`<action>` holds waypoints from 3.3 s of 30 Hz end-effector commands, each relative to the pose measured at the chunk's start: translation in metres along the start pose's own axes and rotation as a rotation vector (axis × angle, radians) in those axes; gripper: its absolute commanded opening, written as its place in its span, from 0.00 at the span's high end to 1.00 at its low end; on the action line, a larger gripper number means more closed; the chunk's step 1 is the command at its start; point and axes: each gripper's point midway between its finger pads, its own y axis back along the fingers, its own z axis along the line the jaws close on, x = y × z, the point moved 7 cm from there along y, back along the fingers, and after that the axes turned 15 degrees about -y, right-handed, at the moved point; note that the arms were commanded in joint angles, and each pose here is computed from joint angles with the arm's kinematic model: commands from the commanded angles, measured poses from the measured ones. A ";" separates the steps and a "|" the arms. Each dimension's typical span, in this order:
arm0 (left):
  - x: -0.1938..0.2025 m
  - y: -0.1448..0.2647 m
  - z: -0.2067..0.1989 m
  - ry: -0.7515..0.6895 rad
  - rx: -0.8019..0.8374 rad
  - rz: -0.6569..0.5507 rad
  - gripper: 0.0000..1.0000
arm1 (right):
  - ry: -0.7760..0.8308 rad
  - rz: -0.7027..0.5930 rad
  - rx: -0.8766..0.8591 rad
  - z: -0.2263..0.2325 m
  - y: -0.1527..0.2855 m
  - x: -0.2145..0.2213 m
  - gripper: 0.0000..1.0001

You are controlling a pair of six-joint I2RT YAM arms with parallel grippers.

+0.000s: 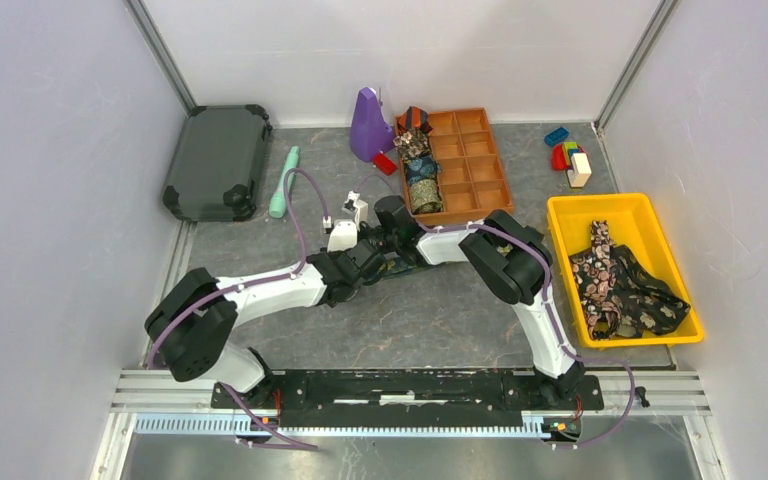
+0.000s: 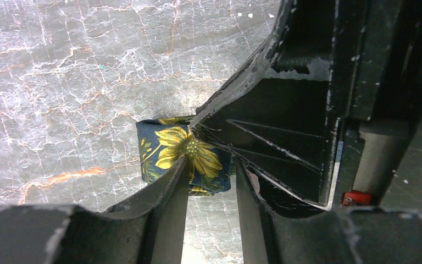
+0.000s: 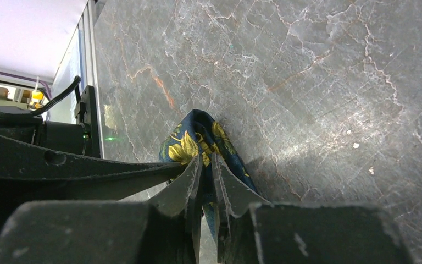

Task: Roll the ties
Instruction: Roll the tie at the center of the board.

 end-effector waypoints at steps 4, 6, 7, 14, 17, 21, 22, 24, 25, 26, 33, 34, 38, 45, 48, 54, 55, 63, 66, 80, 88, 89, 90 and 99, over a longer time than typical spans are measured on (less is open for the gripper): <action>-0.025 0.008 -0.008 0.061 0.061 -0.101 0.51 | 0.024 0.055 -0.040 0.007 -0.009 0.006 0.84; -0.027 0.011 -0.008 0.068 0.076 -0.103 0.47 | 0.026 0.052 -0.040 0.006 -0.009 0.005 0.84; -0.027 0.012 -0.008 0.073 0.082 -0.104 0.44 | 0.026 0.051 -0.039 0.006 -0.009 0.005 0.84; -0.035 0.029 -0.002 0.098 0.118 -0.114 0.38 | 0.028 0.040 -0.044 0.008 -0.010 0.003 0.85; -0.034 0.036 0.006 0.098 0.119 -0.112 0.41 | 0.029 0.038 -0.047 0.008 -0.009 0.003 0.85; -0.028 0.041 0.019 0.091 0.087 -0.118 0.48 | 0.034 0.034 -0.051 0.010 -0.008 0.003 0.85; -0.026 0.041 0.022 0.086 0.075 -0.120 0.51 | 0.034 0.035 -0.050 0.010 -0.008 0.003 0.85; -0.022 0.039 0.026 0.070 0.048 -0.116 0.59 | 0.035 0.034 -0.051 0.010 -0.008 0.003 0.85; -0.020 0.037 0.028 0.061 0.034 -0.111 0.63 | 0.036 0.032 -0.051 0.010 -0.008 0.003 0.85; -0.018 0.036 0.029 0.052 0.026 -0.103 0.65 | 0.038 0.031 -0.052 0.011 -0.008 0.003 0.85; -0.003 0.030 0.029 0.040 0.017 -0.056 0.74 | 0.042 0.026 -0.052 0.011 -0.008 0.002 0.85; 0.000 0.029 0.029 0.039 0.018 -0.050 0.74 | 0.042 0.026 -0.052 0.011 -0.007 0.002 0.85; 0.007 0.026 0.029 0.041 0.028 -0.041 0.75 | 0.039 0.023 -0.048 0.010 -0.008 0.001 0.85; 0.018 0.019 0.025 0.042 0.041 -0.023 0.77 | 0.040 0.021 -0.043 0.009 -0.009 0.001 0.85; 0.022 0.015 0.022 0.043 0.050 -0.013 0.77 | 0.043 0.017 -0.044 0.010 -0.008 0.001 0.85; 0.024 0.010 0.014 0.048 0.073 -0.010 0.78 | 0.064 -0.066 -0.078 0.029 0.005 -0.004 0.79; 0.023 0.009 0.014 0.048 0.075 -0.011 0.78 | 0.071 -0.087 -0.084 0.034 0.008 -0.006 0.76; 0.022 0.009 0.012 0.060 0.091 -0.026 0.78 | 0.061 -0.190 0.062 0.046 0.031 -0.015 0.48; 0.024 0.007 0.011 0.063 0.094 -0.024 0.79 | 0.038 -0.205 0.113 0.045 0.039 -0.013 0.46; 0.025 0.009 0.012 0.098 0.115 -0.051 0.79 | -0.016 -0.117 0.206 0.033 0.035 0.027 0.48; 0.025 0.013 0.015 0.118 0.129 -0.071 0.79 | -0.027 -0.094 0.248 0.025 0.023 0.029 0.52; 0.024 0.014 0.015 0.119 0.132 -0.073 0.79 | -0.029 -0.096 0.249 0.025 0.021 0.029 0.52; 0.025 0.014 0.015 0.119 0.134 -0.072 0.79 | -0.029 -0.101 0.250 0.026 0.020 0.027 0.52; 0.026 0.014 0.016 0.121 0.137 -0.076 0.79 | -0.045 -0.107 0.269 0.021 0.009 0.022 0.57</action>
